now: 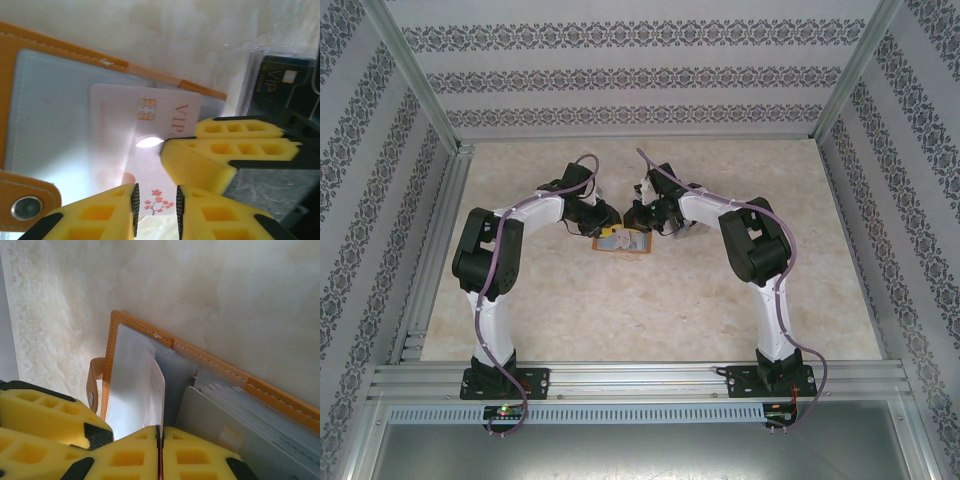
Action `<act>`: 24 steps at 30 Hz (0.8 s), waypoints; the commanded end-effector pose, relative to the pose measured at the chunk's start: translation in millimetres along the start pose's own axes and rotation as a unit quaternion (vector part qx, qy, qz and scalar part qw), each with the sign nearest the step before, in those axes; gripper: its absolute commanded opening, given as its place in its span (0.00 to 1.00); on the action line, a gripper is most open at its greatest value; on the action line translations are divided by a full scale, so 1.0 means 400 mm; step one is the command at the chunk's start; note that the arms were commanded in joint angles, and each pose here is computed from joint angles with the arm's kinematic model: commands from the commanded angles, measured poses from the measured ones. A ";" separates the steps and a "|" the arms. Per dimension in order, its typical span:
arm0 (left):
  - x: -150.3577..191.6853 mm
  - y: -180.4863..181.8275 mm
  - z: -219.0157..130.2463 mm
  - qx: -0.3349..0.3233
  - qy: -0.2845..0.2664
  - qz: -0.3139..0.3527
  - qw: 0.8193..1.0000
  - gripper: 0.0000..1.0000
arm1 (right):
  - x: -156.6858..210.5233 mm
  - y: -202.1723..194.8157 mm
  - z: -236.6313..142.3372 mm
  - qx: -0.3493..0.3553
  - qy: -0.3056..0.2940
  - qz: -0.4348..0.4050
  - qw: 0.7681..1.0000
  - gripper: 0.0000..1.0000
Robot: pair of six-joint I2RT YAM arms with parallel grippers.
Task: Put the credit cards into the card holder
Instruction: Insert the credit card into the card slot.
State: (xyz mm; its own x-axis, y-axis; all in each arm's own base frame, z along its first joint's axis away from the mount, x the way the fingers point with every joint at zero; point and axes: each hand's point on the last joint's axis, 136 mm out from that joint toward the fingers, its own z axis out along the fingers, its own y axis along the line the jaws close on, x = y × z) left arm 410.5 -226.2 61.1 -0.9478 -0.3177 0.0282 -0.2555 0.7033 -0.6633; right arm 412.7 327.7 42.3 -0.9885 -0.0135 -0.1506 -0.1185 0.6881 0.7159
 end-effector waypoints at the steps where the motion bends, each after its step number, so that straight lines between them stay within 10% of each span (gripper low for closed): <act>1: 0.004 0.000 -0.004 -0.012 -0.014 0.000 1.000 0.29 | -0.005 -0.025 -0.015 0.021 -0.011 0.009 1.000 0.10; 24: -0.071 0.081 -0.088 -0.142 -0.074 0.076 0.984 0.30 | -0.003 -0.033 -0.022 0.024 -0.013 0.007 1.000 0.10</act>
State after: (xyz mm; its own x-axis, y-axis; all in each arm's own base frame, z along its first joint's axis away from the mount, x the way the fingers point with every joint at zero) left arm 425.7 -174.7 51.0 -0.9414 -0.3034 -0.1472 -0.2130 0.8735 -0.4378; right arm 414.0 324.5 39.8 -0.9883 -0.0073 -0.1521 -0.1152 0.6891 0.7155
